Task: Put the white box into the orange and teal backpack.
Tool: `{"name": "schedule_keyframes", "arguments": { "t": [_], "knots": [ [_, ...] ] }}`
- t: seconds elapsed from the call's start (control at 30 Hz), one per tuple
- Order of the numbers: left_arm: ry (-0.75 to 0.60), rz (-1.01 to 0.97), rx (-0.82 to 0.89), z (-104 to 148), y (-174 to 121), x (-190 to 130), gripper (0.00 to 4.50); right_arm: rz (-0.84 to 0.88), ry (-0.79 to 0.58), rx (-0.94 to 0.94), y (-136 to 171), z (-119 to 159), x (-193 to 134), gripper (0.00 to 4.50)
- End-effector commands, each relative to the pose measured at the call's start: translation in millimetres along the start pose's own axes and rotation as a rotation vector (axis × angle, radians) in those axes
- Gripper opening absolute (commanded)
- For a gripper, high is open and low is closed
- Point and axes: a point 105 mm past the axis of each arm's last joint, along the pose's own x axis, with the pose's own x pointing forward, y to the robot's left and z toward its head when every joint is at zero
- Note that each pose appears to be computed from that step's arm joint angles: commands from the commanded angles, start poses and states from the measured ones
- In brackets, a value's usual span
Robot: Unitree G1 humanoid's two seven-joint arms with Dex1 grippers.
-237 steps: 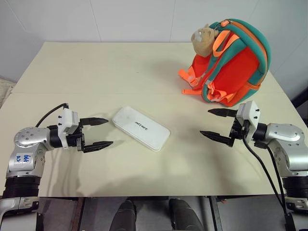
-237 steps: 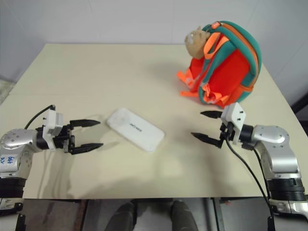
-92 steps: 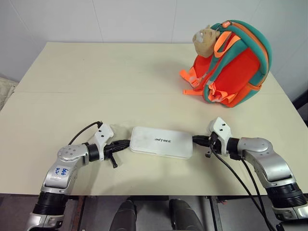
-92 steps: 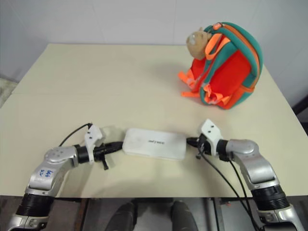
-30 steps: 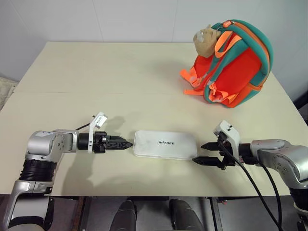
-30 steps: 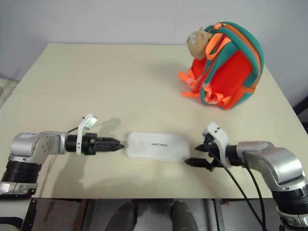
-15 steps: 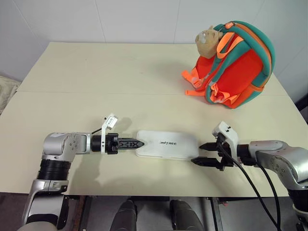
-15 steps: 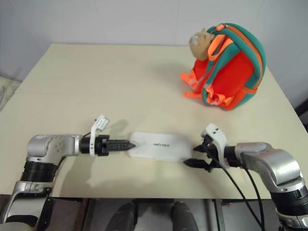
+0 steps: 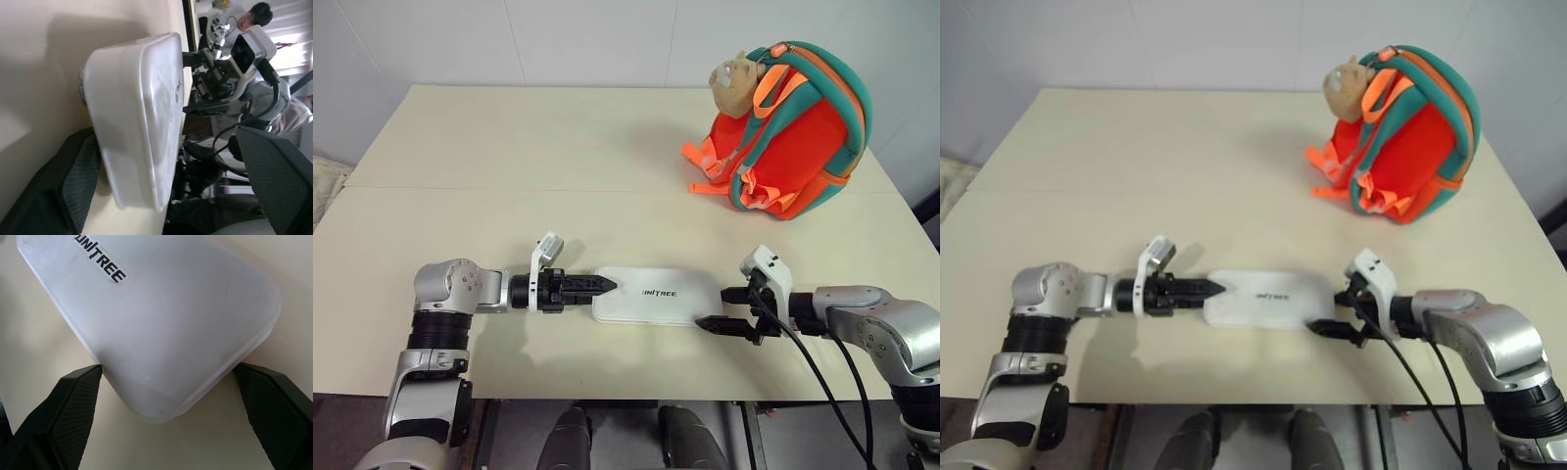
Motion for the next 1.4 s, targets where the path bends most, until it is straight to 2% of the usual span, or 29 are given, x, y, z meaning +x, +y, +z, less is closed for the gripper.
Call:
{"name": "schedule_keyframes", "arguments": {
  "t": [0.03, 0.47, 0.57, 0.63, 0.83, 1.2, 1.4],
  "knots": [
    [0.023, -0.055, -0.043, -5, -6, 8, 4.47, 0.0, -0.023, -0.02, 4, 5, 0, 4.5],
    [0.058, -0.063, -0.039, -4, -12, -4, 4.47, -0.007, -0.031, -0.035, 3, 6, -1, 4.5],
    [0.058, -0.071, -0.035, -3, -13, -4, 3.87, -0.005, -0.034, -0.038, 4, 7, 0, 4.5],
    [0.06, -0.082, -0.036, -3, -14, -2, 3.32, -0.006, -0.037, -0.04, 3, 8, 0, 4.5],
    [0.071, -0.105, -0.042, -7, -15, 4, 1.38, -0.006, -0.043, -0.044, 3, 10, -1, 4.5],
    [0.019, -0.085, 0.021, 2, -13, -2, 1.31, -0.044, -0.096, -0.063, -4, 22, -16, 4.5],
    [-0.063, -0.007, 0.097, 19, -10, -30, 1.31, -0.197, -0.184, -0.088, -26, 39, -51, 4.5]
  ]
}}
